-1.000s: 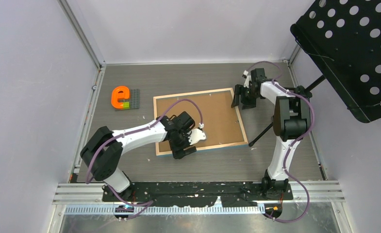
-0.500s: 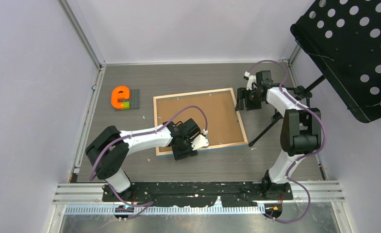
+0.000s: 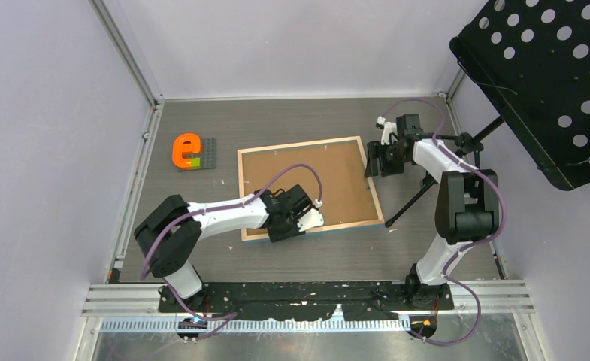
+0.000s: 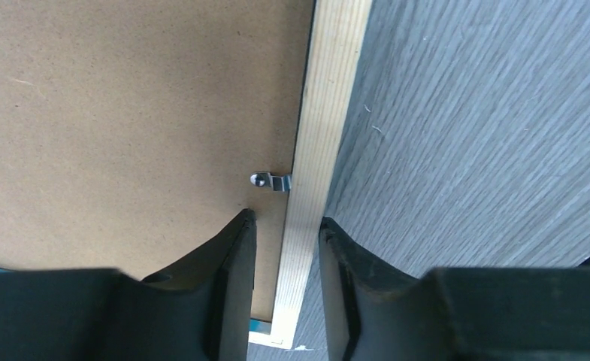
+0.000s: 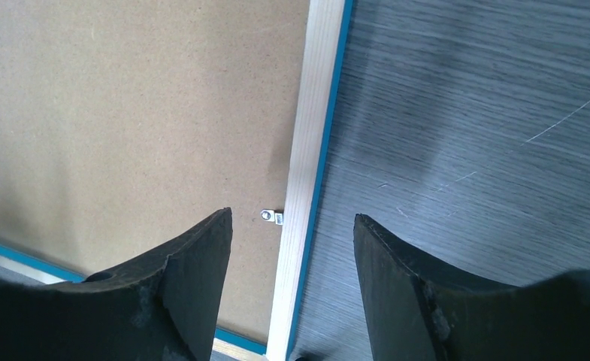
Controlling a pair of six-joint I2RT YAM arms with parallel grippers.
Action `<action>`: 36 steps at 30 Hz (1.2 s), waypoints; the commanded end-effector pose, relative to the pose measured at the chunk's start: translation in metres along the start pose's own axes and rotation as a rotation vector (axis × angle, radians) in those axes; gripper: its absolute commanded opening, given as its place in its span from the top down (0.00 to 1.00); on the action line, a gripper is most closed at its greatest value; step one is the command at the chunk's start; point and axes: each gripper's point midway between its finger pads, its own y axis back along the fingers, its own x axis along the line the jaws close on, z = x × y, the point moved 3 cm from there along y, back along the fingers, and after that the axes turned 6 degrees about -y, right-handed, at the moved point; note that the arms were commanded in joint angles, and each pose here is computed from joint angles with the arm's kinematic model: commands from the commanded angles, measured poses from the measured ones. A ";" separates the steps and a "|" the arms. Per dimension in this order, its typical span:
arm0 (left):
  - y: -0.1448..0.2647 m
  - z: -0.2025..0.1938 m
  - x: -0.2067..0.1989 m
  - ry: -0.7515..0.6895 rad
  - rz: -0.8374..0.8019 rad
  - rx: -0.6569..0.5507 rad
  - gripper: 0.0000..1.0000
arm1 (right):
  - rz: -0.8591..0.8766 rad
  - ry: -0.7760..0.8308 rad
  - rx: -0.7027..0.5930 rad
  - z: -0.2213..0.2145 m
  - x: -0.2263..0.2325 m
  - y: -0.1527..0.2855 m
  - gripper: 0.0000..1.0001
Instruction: Put the photo into the frame
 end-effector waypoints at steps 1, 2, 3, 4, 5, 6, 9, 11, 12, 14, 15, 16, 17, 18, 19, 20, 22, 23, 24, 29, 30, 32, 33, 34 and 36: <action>-0.006 -0.005 -0.008 0.009 -0.031 0.015 0.68 | 0.040 0.061 -0.073 0.010 0.011 0.021 0.34; -0.005 -0.005 -0.009 0.010 -0.031 0.016 0.70 | 0.041 0.067 -0.075 0.010 0.012 0.022 0.34; -0.005 -0.005 -0.009 0.009 -0.032 0.016 0.72 | 0.048 0.070 -0.077 0.010 0.013 0.023 0.34; -0.005 -0.005 -0.008 0.007 -0.030 0.021 0.74 | 0.053 0.077 -0.078 0.009 0.014 0.024 0.34; -0.005 -0.006 -0.008 0.007 -0.026 0.026 0.78 | 0.066 0.085 -0.083 0.009 0.016 0.027 0.34; -0.006 -0.006 -0.007 0.006 -0.026 0.031 0.82 | 0.073 0.096 -0.082 0.008 0.017 0.028 0.34; -0.006 -0.007 -0.008 0.002 -0.032 0.044 1.00 | 0.128 0.145 -0.101 0.006 0.027 0.036 0.34; -0.006 -0.007 -0.008 -0.001 -0.034 0.050 1.00 | 0.159 0.191 -0.102 0.001 0.032 0.043 0.33; -0.005 -0.007 -0.007 -0.004 -0.031 0.052 1.00 | 0.177 0.226 -0.099 -0.004 0.033 0.044 0.33; -0.004 -0.007 -0.005 -0.009 -0.022 0.052 1.00 | 0.194 0.291 -0.094 -0.013 0.035 0.049 0.32; -0.003 -0.007 -0.004 -0.014 -0.019 0.049 1.00 | 0.199 0.335 -0.089 -0.020 0.035 0.053 0.32; -0.002 -0.006 -0.004 -0.017 -0.017 0.046 1.00 | 0.206 0.359 -0.086 -0.025 0.035 0.055 0.31; -0.001 -0.005 -0.003 -0.018 -0.015 0.040 1.00 | 0.209 0.411 -0.082 -0.033 0.035 0.058 0.31; 0.001 -0.004 -0.003 -0.024 -0.016 0.036 1.00 | 0.210 0.434 -0.081 -0.037 0.035 0.060 0.30; 0.001 -0.002 -0.002 -0.027 -0.019 0.032 1.00 | 0.202 0.484 -0.083 -0.045 0.033 0.063 0.29; 0.002 -0.001 -0.002 -0.030 -0.021 0.027 1.00 | 0.193 0.519 -0.104 -0.047 0.034 0.069 0.29; 0.004 0.001 -0.002 -0.037 -0.029 0.012 1.00 | 0.172 0.590 -0.112 -0.058 0.033 0.071 0.26; 0.005 0.003 -0.003 -0.038 -0.036 0.006 1.00 | 0.160 0.626 -0.104 -0.067 0.030 0.068 0.23; 0.007 0.005 -0.003 -0.041 -0.045 -0.001 1.00 | 0.153 0.666 -0.133 -0.067 0.034 0.072 0.22; 0.022 0.017 -0.008 -0.064 -0.120 -0.034 1.00 | 0.065 0.913 -0.181 -0.110 0.045 0.066 0.20; 0.026 0.020 -0.007 -0.065 -0.123 -0.040 1.00 | 0.068 0.963 -0.205 -0.113 0.055 0.068 0.20; 0.031 0.024 -0.005 -0.066 -0.126 -0.051 1.00 | 0.041 1.019 -0.223 -0.122 0.059 0.065 0.20; 0.034 0.026 -0.005 -0.065 -0.131 -0.056 1.00 | 0.022 1.027 -0.223 -0.126 0.057 0.062 0.20; 0.037 0.028 -0.005 -0.065 -0.136 -0.058 1.00 | 0.024 1.051 -0.246 -0.127 0.062 0.063 0.19; 0.041 0.030 -0.005 -0.064 -0.150 -0.062 1.00 | 0.019 1.081 -0.251 -0.134 0.064 0.063 0.19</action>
